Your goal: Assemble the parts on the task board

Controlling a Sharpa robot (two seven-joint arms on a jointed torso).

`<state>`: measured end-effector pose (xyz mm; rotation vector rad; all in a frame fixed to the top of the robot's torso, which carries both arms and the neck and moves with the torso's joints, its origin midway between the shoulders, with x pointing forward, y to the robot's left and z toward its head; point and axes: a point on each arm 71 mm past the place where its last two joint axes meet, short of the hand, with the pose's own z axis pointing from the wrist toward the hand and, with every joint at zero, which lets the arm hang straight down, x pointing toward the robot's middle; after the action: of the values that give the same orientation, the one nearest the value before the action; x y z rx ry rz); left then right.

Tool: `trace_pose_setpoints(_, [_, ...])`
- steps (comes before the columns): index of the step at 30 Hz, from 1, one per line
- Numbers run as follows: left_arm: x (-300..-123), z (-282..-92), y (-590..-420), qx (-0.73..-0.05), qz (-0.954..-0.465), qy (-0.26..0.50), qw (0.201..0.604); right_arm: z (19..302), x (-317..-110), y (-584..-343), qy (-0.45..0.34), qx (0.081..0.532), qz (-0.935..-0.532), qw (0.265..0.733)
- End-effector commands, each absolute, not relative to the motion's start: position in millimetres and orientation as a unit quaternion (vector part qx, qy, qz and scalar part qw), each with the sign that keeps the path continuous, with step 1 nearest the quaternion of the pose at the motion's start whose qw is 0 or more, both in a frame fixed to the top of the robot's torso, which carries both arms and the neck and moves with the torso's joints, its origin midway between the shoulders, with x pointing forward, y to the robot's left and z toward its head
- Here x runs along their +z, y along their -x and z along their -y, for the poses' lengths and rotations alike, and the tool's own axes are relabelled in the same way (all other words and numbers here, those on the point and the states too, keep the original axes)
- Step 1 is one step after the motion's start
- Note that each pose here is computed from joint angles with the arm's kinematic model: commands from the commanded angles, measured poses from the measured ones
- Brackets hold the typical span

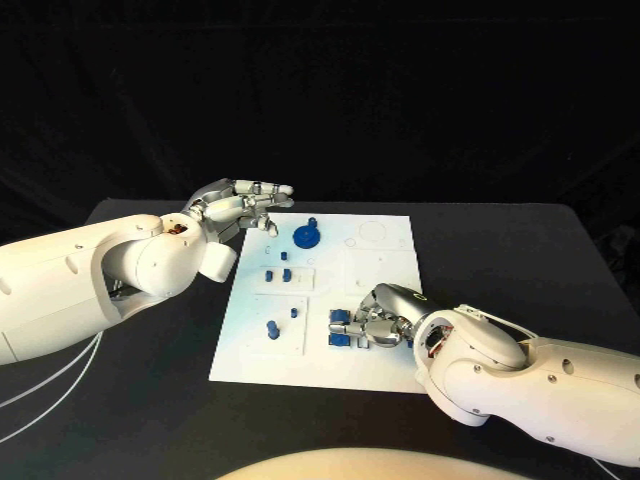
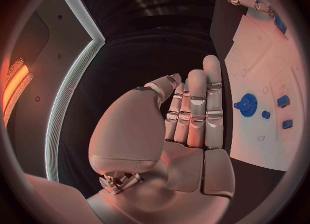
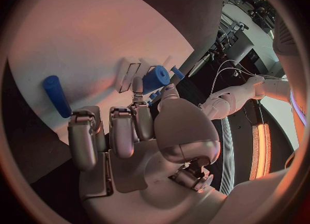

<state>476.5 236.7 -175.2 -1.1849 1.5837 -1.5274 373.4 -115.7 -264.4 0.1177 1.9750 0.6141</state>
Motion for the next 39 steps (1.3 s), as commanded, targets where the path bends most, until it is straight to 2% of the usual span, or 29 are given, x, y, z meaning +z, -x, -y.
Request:
trace_pose_setpoints(1, [-174.3, -234.4, -475.7, -0.586, -0.602, 0.446, 0.307, 114.1, -262.9, -372.1, -0.039, 0.255, -0.817, 0.517])
trace_pose_setpoints(16, [-174.5, -236.0, -475.8, -0.585, -0.602, 0.447, 0.308, 123.6, -252.6, -360.8, -0.038, 0.279, -0.800, 0.529])
trace_pose_setpoints(39, [-175.4, -235.8, -476.4, -0.584, -0.604, 0.447, 0.307, 122.1, -260.1, -368.7, -0.035, 0.260, -0.809, 0.525])
